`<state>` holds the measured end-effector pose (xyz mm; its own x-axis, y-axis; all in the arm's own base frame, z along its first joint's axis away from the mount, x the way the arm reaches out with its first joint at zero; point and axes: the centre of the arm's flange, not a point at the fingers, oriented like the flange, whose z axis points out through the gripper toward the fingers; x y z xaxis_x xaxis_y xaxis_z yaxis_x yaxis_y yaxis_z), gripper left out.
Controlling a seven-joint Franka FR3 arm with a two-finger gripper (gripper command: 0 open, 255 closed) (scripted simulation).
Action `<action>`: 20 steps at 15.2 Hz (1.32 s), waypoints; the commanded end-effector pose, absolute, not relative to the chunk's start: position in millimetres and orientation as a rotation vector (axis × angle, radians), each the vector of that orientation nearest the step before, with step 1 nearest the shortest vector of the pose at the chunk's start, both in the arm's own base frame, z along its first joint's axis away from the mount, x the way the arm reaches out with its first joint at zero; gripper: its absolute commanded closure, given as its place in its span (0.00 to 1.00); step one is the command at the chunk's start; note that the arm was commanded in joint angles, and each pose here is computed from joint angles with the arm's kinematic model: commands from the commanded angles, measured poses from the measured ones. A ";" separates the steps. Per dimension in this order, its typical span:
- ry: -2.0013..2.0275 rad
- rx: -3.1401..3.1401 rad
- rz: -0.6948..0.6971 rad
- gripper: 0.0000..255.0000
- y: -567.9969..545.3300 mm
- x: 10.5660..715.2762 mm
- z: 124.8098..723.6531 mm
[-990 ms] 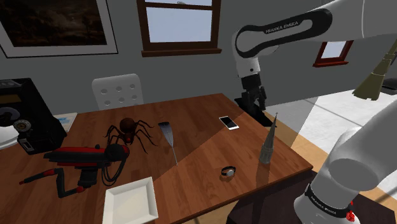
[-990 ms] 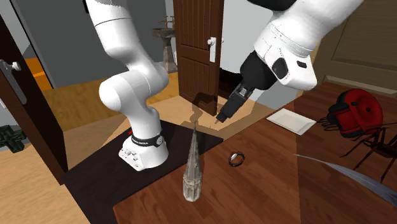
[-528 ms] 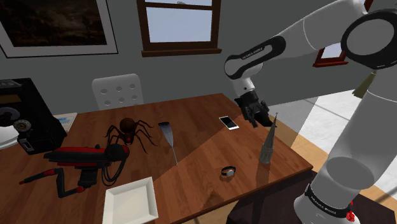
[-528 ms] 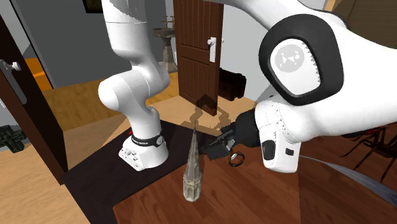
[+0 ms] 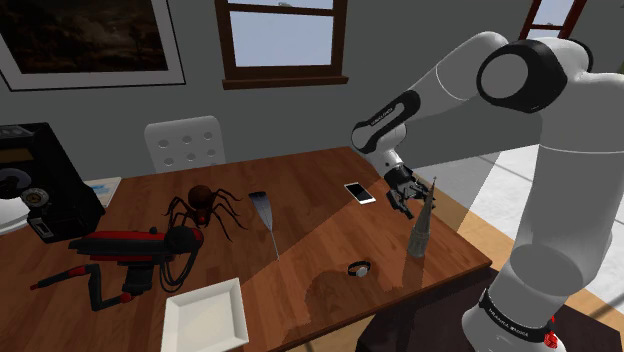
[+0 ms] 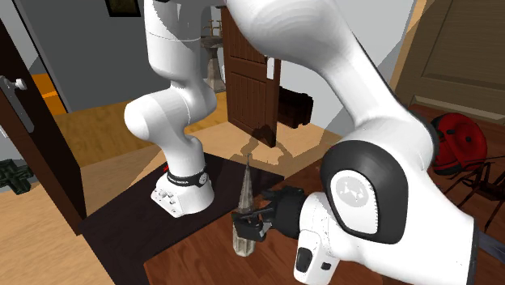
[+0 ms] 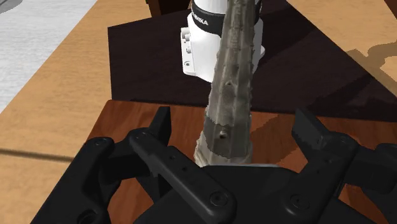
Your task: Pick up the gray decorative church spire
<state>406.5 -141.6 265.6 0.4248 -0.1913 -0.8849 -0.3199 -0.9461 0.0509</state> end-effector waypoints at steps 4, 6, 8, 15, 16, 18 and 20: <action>0.462 -2.540 1.560 0.00 -143.8 406.9 238.3; 0.462 -2.540 1.560 0.00 -143.8 406.9 235.2; 0.462 -2.540 1.560 1.00 -144.1 407.5 234.6; 0.462 -2.540 1.560 1.00 -143.9 407.8 233.8; 0.462 -2.540 1.560 1.00 -143.8 406.9 235.2; 0.462 -2.540 1.560 1.00 -143.8 406.9 245.8; 0.462 -2.540 1.560 1.00 -143.8 406.9 256.3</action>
